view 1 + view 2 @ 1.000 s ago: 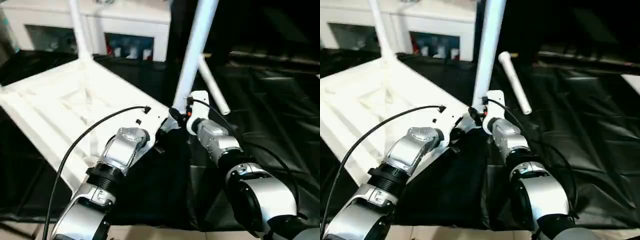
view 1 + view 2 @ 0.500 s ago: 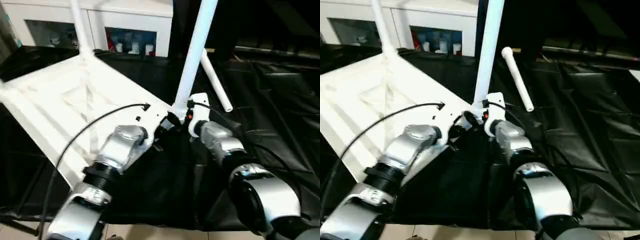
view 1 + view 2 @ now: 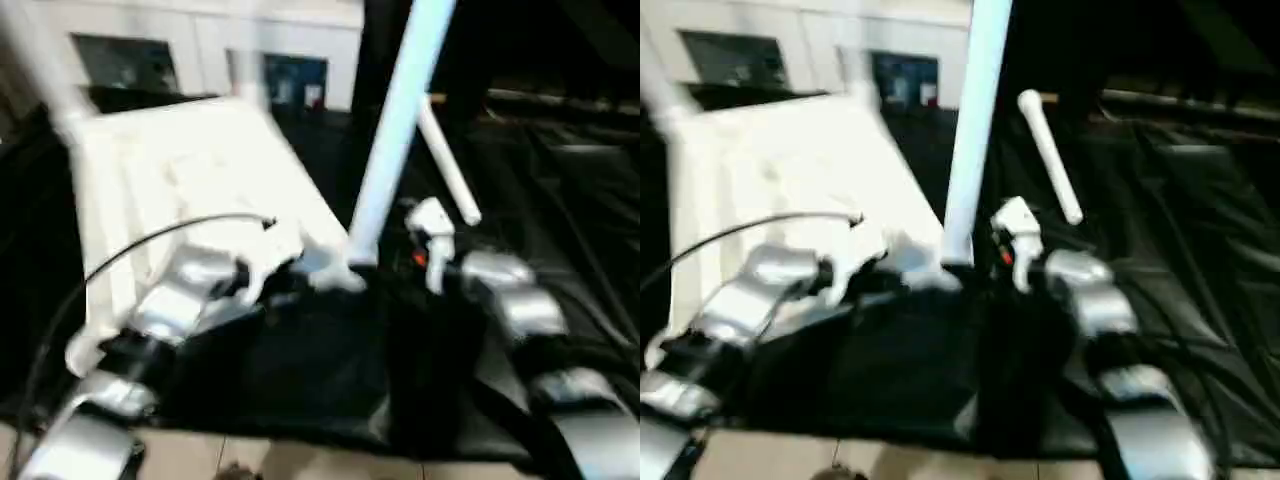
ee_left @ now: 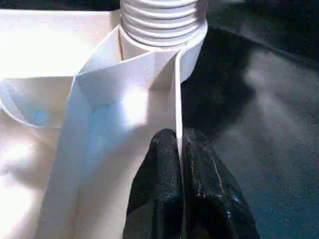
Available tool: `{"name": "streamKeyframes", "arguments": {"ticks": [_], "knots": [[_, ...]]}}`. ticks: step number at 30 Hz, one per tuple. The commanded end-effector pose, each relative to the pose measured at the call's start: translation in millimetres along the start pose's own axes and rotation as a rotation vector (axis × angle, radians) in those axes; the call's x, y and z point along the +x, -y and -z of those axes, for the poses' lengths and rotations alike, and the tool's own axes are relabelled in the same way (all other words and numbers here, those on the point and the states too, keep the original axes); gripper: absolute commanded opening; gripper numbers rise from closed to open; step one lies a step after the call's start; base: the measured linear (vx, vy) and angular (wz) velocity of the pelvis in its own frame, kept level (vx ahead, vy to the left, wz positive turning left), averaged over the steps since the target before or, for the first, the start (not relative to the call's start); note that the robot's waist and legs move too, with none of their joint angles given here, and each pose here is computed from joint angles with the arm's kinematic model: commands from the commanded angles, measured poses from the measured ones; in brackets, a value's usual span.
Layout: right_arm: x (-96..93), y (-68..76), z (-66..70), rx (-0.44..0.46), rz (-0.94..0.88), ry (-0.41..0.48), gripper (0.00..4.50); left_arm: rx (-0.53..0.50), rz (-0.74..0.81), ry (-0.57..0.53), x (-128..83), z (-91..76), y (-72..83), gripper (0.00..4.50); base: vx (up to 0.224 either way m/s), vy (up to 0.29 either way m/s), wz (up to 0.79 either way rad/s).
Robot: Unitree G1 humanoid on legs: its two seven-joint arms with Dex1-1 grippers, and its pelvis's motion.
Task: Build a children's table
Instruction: Rotate leg to tighten
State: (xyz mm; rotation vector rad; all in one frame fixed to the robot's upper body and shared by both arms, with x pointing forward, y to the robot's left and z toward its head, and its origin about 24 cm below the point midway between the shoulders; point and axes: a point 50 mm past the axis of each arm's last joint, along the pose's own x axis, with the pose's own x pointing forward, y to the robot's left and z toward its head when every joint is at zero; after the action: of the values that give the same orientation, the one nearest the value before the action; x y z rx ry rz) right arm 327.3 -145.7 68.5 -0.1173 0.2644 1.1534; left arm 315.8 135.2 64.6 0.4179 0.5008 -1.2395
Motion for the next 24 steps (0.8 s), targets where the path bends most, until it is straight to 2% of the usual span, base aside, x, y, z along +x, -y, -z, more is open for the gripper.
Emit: {"name": "streamKeyframes", "arguments": {"ticks": [1, 5, 7, 8, 11, 13, 16, 18, 24], "knots": [[-0.7, -3.7, -1.8, -0.021, -0.045, -0.014, 4.48, 0.045, 0.097, 0.069, 5, -15.0, 9.5, 0.0, 0.0, 0.0, 0.0], [0.9, -9.8, 3.8, -0.054, -0.101, -0.083, 4.48, 0.057, 0.11, 0.074, 3, -15.0, 8.8, 0.0, 0.0, 0.0, 0.0], [2.5, -9.1, 3.9, -0.049, -0.091, -0.085, 4.48, 0.063, 0.106, 0.072, 3, -15.0, 7.9, 0.0, 0.0, 0.0, 0.0], [3.3, -9.0, 4.3, -0.055, -0.088, -0.095, 4.2, 0.063, 0.104, 0.072, 3, -15.2, 7.3, 0.0, 0.0, 0.0, 0.0], [5.7, -6.3, 6.5, -0.066, -0.068, -0.118, 4.07, 0.062, 0.094, 0.073, 3, -15.7, 5.7, 0.0, 0.0, 0.0, 0.0], [6.9, -3.8, 7.2, -0.055, -0.05, -0.113, 3.78, 0.059, 0.087, 0.073, 4, -15.6, 5.0, 0.0, 0.0, 0.0, 0.0], [7.6, -3.4, 6.9, -0.052, -0.049, -0.109, 3.59, 0.058, 0.086, 0.073, 4, -15.4, 4.9, 0.0, 0.0, 0.0, 0.0], [8.2, -3.5, 8.0, -0.051, -0.053, -0.113, 3.26, 0.057, 0.086, 0.074, 5, -15.6, 5.6, 0.0, 0.0, 0.0, 0.0], [9.7, -4.7, 11.4, -0.049, -0.056, -0.117, 2.86, 0.058, 0.087, 0.07, 5, -14.3, 5.8, 0.0, 0.0, 0.0, 0.0]]}}
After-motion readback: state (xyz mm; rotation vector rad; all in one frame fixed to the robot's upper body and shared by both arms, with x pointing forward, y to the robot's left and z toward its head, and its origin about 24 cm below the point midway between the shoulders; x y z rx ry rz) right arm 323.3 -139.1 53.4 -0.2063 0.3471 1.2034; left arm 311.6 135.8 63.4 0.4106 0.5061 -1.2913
